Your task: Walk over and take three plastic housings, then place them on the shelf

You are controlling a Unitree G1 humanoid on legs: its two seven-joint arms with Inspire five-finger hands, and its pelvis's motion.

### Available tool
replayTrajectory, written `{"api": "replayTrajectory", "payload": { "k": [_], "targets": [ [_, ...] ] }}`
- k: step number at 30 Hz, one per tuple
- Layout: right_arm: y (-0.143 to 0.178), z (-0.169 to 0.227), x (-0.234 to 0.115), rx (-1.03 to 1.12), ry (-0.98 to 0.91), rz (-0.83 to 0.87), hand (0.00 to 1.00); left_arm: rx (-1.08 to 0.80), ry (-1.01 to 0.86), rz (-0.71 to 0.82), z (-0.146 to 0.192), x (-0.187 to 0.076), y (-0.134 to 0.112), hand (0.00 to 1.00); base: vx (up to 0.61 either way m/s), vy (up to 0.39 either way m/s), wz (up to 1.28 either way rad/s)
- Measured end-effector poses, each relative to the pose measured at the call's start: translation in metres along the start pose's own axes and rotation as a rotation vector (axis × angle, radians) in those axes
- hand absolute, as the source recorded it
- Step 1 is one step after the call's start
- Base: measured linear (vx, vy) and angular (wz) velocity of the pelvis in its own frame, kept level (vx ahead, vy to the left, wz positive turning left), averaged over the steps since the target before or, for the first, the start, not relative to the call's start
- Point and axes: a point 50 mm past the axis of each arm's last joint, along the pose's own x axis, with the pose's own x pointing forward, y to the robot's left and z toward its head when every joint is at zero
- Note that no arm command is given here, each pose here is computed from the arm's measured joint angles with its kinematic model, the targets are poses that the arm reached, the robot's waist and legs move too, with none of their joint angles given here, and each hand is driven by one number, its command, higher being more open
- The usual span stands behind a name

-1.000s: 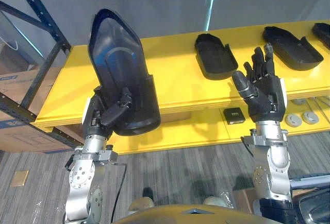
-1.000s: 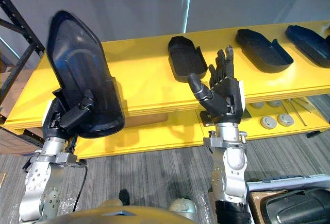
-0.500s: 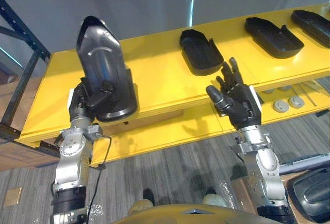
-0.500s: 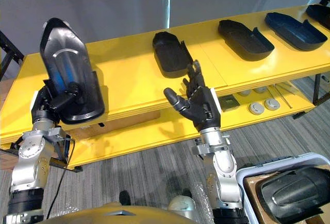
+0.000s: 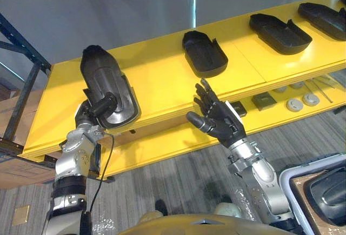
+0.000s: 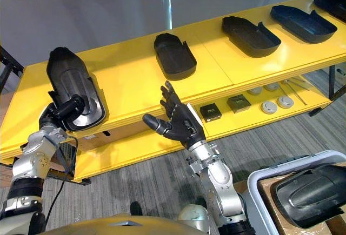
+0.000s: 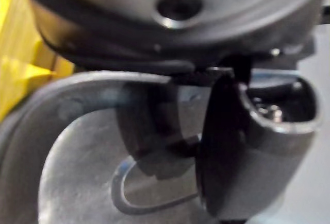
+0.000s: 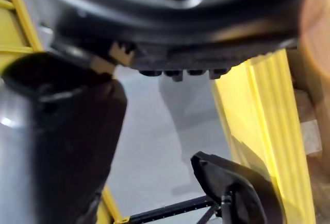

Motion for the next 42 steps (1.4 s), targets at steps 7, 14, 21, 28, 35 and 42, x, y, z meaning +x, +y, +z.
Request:
{"api": "replayTrajectory", "payload": {
  "k": [7,14,21,28,35,42],
  "targets": [
    [0.005,-0.002,0.003,0.02,0.009,0.023,1.0,0.023,0.002,-0.03,0.004,0.012,-0.018,0.0,-0.03,0.014,-0.06],
    [0.009,0.006,0.013,0.009,-0.029,0.037,1.0,0.059,-0.056,-0.042,0.034,0.025,-0.034,0.0,-0.02,0.009,-0.04],
    [0.007,0.007,0.013,0.007,-0.033,0.017,1.0,0.072,-0.045,-0.054,0.037,0.028,-0.04,1.0,0.0,0.001,-0.01],
    [0.011,0.008,0.015,0.01,-0.037,0.028,1.0,0.105,-0.037,0.034,0.049,0.036,-0.032,1.0,-0.02,0.006,-0.03],
    [0.013,0.009,0.015,-0.103,-0.045,0.005,1.0,0.175,-0.038,0.143,0.054,0.043,-0.03,1.0,-0.01,0.002,-0.03],
    [0.024,0.063,0.024,-0.318,-0.321,0.0,1.0,0.206,-0.09,0.19,0.062,0.043,-0.031,1.0,0.01,-0.005,-0.02]
  ]
}}
